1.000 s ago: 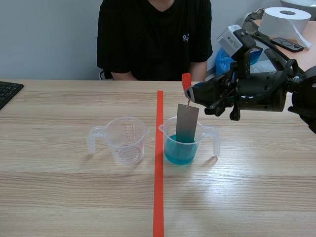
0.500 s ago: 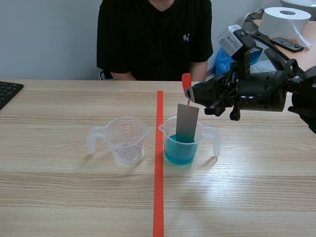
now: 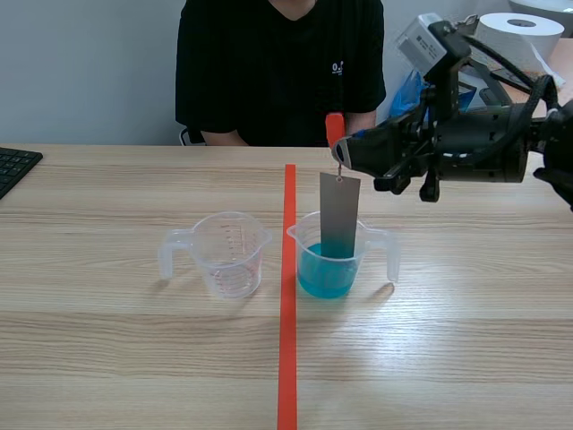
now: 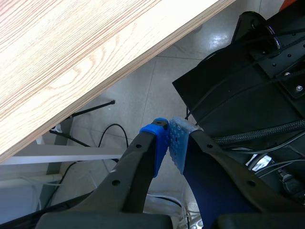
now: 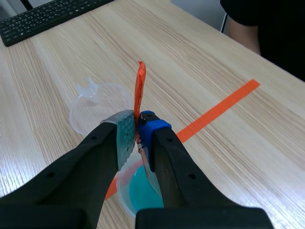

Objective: Do the redox reaction experiment.
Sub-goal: 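Hold the plate still in the solution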

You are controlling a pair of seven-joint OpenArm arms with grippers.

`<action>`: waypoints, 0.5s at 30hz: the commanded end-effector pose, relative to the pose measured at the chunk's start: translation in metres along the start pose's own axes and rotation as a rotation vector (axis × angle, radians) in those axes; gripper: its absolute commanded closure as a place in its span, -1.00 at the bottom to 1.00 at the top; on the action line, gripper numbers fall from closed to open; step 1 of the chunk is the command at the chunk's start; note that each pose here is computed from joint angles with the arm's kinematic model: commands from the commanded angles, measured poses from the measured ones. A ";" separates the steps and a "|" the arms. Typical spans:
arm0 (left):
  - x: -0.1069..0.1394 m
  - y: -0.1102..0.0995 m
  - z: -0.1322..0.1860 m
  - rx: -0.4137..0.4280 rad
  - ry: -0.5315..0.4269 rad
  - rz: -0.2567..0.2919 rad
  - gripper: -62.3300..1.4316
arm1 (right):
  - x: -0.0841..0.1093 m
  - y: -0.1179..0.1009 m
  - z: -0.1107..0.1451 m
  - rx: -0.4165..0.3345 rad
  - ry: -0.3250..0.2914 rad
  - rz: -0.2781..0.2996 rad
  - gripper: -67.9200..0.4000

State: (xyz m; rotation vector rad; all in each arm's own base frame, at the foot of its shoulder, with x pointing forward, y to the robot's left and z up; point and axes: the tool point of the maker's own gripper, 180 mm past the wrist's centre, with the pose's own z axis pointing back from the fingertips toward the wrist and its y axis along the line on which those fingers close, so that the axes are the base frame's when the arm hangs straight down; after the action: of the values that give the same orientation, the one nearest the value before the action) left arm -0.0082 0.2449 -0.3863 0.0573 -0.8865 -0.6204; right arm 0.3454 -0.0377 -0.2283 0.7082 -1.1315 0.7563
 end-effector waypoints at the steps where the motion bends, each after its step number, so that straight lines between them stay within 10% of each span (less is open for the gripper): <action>1: 0.006 0.002 0.000 -0.002 -0.025 -0.004 0.83 | 0.023 -0.004 0.008 -0.001 -0.050 0.036 0.94; 15: 0.007 0.002 -0.001 -0.002 -0.028 -0.003 0.83 | 0.068 0.008 0.027 0.008 -0.107 0.098 0.94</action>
State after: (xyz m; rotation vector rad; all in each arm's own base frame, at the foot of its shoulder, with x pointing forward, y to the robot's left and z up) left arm -0.0082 0.2449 -0.3863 0.0573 -0.8865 -0.6204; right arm 0.3410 -0.0424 -0.1706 0.7067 -1.2233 0.7922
